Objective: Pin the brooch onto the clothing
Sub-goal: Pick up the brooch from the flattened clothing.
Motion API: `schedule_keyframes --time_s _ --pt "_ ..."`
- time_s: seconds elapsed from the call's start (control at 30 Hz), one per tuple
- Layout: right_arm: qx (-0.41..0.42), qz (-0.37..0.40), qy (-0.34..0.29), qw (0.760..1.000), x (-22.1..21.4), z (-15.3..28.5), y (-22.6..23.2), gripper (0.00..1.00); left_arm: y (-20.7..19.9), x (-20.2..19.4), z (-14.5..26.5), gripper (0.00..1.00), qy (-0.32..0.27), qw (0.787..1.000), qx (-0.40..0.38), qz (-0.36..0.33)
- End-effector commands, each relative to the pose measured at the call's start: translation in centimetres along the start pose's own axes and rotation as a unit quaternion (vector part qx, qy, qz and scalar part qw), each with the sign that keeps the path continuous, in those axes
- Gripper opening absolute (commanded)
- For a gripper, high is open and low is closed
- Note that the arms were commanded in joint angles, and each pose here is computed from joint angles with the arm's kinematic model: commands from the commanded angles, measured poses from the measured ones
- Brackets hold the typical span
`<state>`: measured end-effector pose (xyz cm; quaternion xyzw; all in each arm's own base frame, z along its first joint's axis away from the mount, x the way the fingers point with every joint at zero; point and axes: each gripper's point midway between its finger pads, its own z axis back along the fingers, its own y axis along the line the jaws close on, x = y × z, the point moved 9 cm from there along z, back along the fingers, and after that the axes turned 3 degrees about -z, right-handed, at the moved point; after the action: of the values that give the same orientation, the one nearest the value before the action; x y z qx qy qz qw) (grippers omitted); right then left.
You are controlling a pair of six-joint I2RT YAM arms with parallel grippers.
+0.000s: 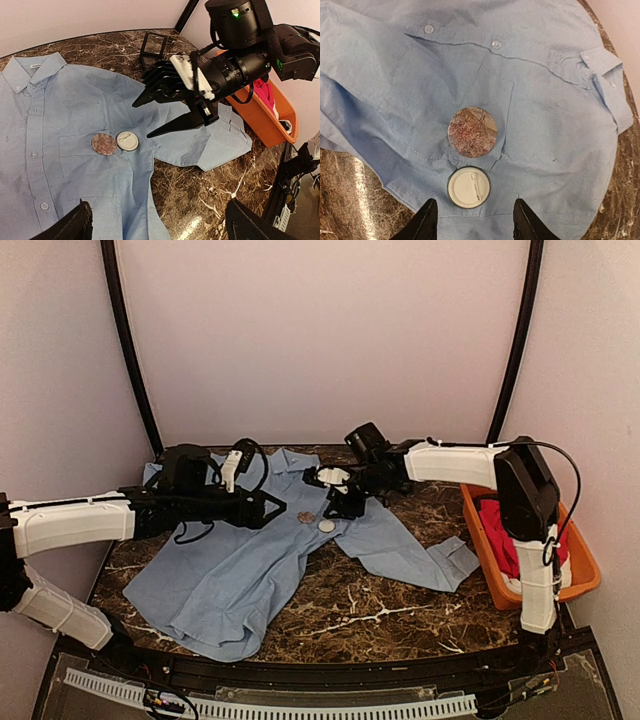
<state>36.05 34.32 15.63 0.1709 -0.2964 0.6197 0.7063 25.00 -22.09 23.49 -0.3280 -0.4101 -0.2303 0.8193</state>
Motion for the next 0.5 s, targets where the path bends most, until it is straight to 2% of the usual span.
schedule_keyframes --time_s 0.0,0.47 --pt "-0.040 0.034 -0.043 0.998 1.6 1.5 -0.4 0.53 -0.3 1.9 0.7 0.92 -0.014 1.000 -0.011 -0.002" --pt "0.022 -0.046 0.042 0.998 -0.3 -5.0 -0.7 0.61 0.1 0.8 0.6 0.92 -0.002 1.000 -0.009 0.004"
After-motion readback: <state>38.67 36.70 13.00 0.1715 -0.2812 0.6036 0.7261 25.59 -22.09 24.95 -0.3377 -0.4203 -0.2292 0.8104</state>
